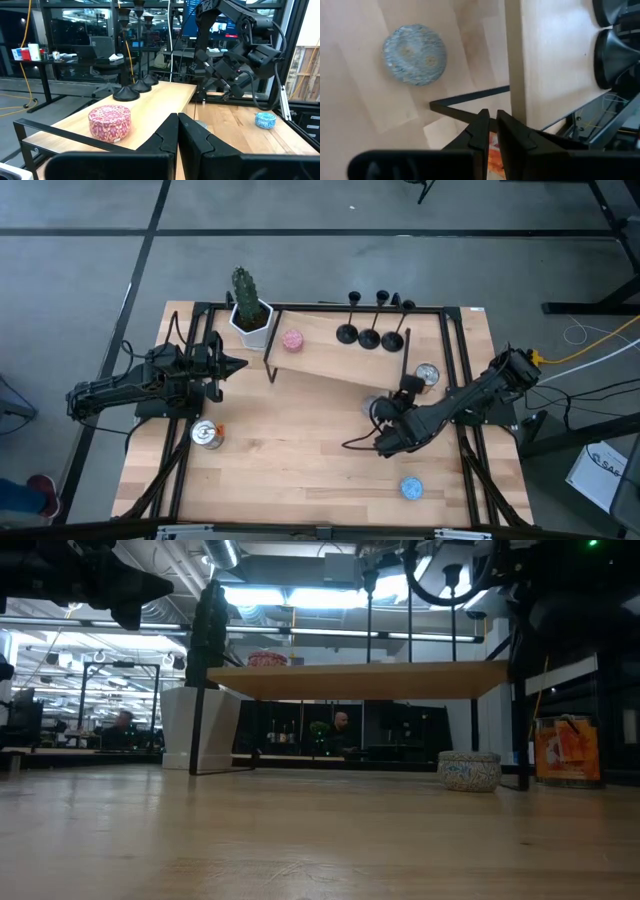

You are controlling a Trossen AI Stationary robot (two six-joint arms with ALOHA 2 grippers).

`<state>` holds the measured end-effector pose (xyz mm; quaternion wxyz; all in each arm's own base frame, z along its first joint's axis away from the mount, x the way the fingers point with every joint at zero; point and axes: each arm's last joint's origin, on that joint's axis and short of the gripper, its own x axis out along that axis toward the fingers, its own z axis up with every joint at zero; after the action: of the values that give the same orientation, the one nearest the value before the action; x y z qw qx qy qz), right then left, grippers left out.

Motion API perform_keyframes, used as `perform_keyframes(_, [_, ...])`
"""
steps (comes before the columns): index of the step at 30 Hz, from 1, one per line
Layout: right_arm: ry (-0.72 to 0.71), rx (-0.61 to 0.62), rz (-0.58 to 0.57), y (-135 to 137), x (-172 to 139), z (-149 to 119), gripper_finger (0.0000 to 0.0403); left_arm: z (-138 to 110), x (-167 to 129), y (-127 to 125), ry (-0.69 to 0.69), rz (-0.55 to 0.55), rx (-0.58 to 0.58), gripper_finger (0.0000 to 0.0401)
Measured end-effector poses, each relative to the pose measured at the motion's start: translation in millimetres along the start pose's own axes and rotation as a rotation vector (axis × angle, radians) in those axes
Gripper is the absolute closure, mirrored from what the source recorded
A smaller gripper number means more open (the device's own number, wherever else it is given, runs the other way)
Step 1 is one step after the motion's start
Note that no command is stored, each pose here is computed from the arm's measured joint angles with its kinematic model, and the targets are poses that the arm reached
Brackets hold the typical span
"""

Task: Pick & Place candle stick holders
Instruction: Move the shelf to the top of the table

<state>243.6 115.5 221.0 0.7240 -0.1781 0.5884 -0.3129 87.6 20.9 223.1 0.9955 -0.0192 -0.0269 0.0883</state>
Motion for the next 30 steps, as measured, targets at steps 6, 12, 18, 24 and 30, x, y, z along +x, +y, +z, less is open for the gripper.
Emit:
perform_keyframes(6, [0.002, -0.015, -0.044, -5.8, 3.9, 2.2, 0.0365, 0.0, 0.0, 0.0, 0.000, 0.000, -0.001, 0.0395])
perform_keyframes(12, [0.010, -0.040, -0.059, -10.0, 8.1, 5.5, 0.0364, 0.0, 0.0, 0.0, 0.000, 0.000, 0.000, 0.0395])
perform_keyframes(18, [0.031, -0.053, -0.069, -14.1, 11.9, 7.6, 0.0364, 0.0, 0.0, 0.0, 0.000, 0.000, -0.001, 0.0395])
perform_keyframes(24, [0.033, -0.054, -0.075, -15.9, 13.9, 9.2, 0.0364, 0.0, 0.0, 0.0, 0.000, 0.000, 0.000, 0.0395])
perform_keyframes(30, [-0.010, 0.002, 0.012, -5.2, 9.9, 11.8, 0.0364, 0.0, 0.0, 0.0, 0.000, 0.000, -0.001, 0.0395])
